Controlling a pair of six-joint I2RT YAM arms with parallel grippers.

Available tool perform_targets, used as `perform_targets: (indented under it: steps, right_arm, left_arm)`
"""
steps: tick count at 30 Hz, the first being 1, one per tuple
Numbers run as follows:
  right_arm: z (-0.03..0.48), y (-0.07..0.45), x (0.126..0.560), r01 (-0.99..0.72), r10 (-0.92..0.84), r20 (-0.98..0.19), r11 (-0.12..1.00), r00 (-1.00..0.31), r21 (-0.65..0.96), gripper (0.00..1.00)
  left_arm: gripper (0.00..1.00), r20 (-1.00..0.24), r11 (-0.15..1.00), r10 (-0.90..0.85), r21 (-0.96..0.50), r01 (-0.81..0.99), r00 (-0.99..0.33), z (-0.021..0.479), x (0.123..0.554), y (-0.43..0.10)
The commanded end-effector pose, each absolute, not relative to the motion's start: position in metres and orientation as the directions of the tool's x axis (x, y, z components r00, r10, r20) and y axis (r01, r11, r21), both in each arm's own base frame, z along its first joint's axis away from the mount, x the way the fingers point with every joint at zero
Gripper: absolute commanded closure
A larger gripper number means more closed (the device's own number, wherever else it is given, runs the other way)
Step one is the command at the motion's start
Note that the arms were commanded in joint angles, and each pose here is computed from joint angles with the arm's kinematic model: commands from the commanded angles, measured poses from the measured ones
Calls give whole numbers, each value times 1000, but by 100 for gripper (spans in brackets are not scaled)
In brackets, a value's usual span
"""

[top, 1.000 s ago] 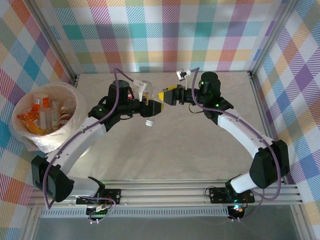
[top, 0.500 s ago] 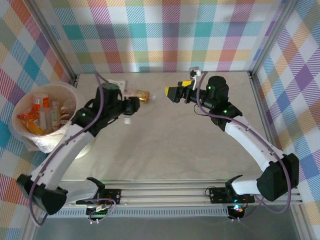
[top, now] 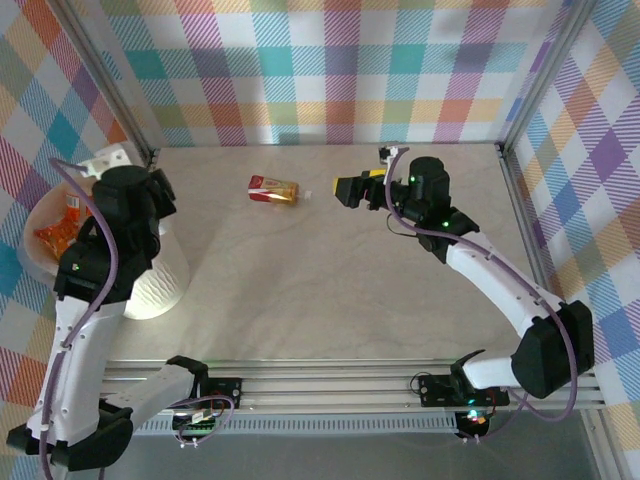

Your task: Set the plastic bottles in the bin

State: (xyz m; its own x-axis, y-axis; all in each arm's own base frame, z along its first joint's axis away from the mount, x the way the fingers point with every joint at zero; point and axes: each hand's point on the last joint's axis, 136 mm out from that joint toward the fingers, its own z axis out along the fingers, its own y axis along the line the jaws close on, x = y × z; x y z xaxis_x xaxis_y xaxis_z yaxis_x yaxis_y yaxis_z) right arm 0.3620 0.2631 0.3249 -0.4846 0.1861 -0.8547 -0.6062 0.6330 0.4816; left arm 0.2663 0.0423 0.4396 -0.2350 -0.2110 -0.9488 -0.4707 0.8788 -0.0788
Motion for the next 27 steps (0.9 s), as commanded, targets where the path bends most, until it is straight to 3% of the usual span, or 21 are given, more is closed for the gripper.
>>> perform_targets:
  steps: [1,16,21,24,27]
  right_arm:
    - [330,268,366,-623,188,-868,627,-460,467,0]
    - [338,260,364,-634,134,-903,671,-408,386,0]
    - [334,260,363,-624,117,-893,676,-434,392,0]
    - [335,260,363,-619,124,-887,674,-445,404,0]
    - [339,262,363,-617,135,-881,666,-454,420,0]
  left_arm:
    - [42,-940,810,-195,6,-586,-279,436,262,76]
    - [39,-830,671,-315,148,-726,-460,377,273,176]
    - [26,-794,761,-303,131,-635,-527,359,292,164]
    - [10,-778,761,-302,151,-630,-551,358,293,166]
    - [5,-781,788,-309,108,-606,-542,359,297,157]
